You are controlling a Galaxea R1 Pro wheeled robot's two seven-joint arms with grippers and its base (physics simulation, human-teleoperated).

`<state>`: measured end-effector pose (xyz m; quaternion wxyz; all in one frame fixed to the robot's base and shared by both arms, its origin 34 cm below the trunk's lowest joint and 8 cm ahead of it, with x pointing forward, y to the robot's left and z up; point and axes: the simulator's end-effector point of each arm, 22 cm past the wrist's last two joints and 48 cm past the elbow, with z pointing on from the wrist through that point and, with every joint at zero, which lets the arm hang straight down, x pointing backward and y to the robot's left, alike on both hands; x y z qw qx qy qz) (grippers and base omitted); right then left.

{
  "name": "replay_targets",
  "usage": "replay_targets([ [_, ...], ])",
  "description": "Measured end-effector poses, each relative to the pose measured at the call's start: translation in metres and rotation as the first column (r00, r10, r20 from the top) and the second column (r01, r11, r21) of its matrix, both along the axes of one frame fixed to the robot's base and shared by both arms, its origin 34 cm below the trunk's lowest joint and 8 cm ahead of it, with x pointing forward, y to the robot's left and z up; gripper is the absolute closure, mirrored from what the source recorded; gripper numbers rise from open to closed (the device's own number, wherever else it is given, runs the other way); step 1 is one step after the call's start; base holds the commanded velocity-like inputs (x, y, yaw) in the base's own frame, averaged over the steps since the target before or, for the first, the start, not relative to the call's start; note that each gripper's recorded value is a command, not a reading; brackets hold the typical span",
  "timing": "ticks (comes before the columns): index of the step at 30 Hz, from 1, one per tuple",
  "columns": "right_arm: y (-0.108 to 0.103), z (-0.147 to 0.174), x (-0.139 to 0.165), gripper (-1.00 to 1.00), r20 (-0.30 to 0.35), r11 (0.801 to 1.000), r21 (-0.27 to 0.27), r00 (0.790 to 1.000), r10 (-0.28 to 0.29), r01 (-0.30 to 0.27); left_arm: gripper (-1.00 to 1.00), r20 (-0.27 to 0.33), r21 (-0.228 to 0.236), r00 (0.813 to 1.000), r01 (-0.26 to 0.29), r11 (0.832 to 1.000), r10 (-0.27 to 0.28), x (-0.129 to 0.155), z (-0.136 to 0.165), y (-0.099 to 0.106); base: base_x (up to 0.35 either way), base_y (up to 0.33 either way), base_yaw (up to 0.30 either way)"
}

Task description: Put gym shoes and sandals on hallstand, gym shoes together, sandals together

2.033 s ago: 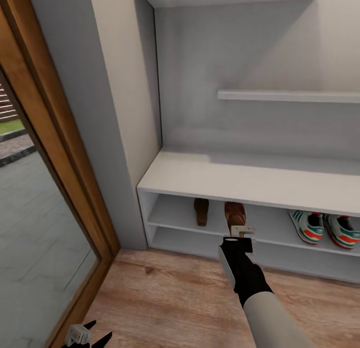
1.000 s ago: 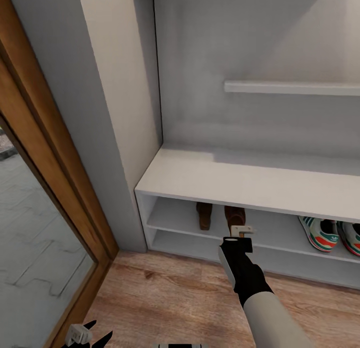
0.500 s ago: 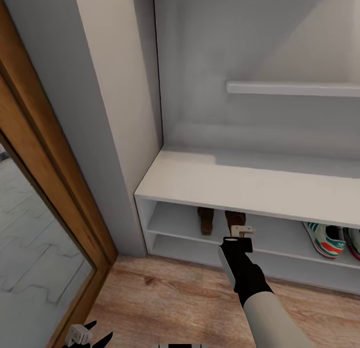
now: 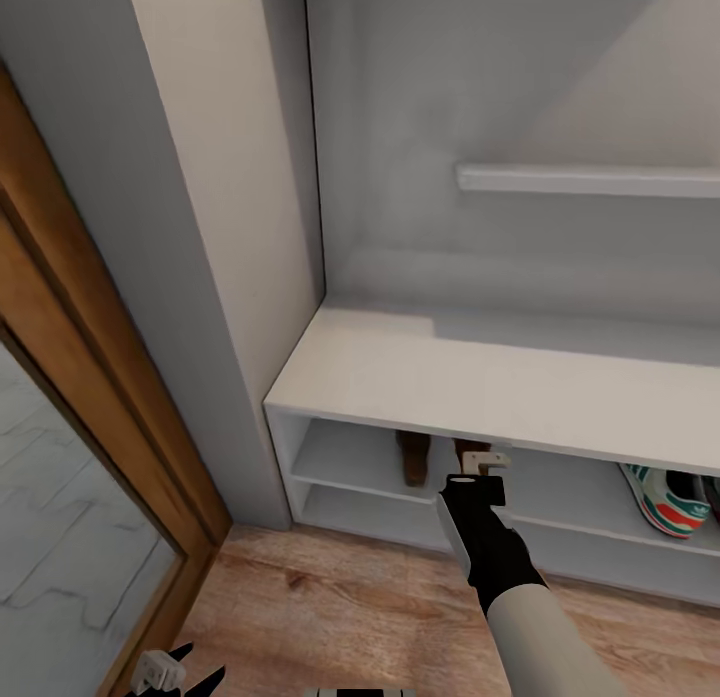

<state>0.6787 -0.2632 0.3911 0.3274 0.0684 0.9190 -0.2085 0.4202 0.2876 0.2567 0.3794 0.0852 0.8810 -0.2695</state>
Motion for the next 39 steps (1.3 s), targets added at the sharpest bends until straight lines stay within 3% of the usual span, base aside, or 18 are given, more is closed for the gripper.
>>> replay_targets([
  [30, -0.0001, 0.0003, 0.0004, 1.00, 0.001, 1.000, 0.000, 1.000, 0.000, 0.000, -1.00, 0.000, 0.000, 1.000, 0.000, 1.000, 0.000, 0.0000, -0.0002, 0.0000, 0.066, 0.000, 0.000],
  [31, -0.0001, 0.0003, 0.0004, -1.00, 0.001, 1.000, 0.000, 1.000, 0.000, 0.000, -1.00, 0.000, 0.000, 1.000, 0.000, 1.000, 0.000, 0.0000, -0.0002, 0.0000, 0.000, 0.000, 0.000],
  [39, -0.0001, 0.0000, 0.0001, -1.00, 0.000, 1.000, 0.000, 1.000, 0.000, 0.000, -1.00, 0.000, 0.000, 1.000, 0.000, 1.000, 0.000, 0.0000, -0.0002, 0.0000, 0.000, 0.000, 0.000],
])
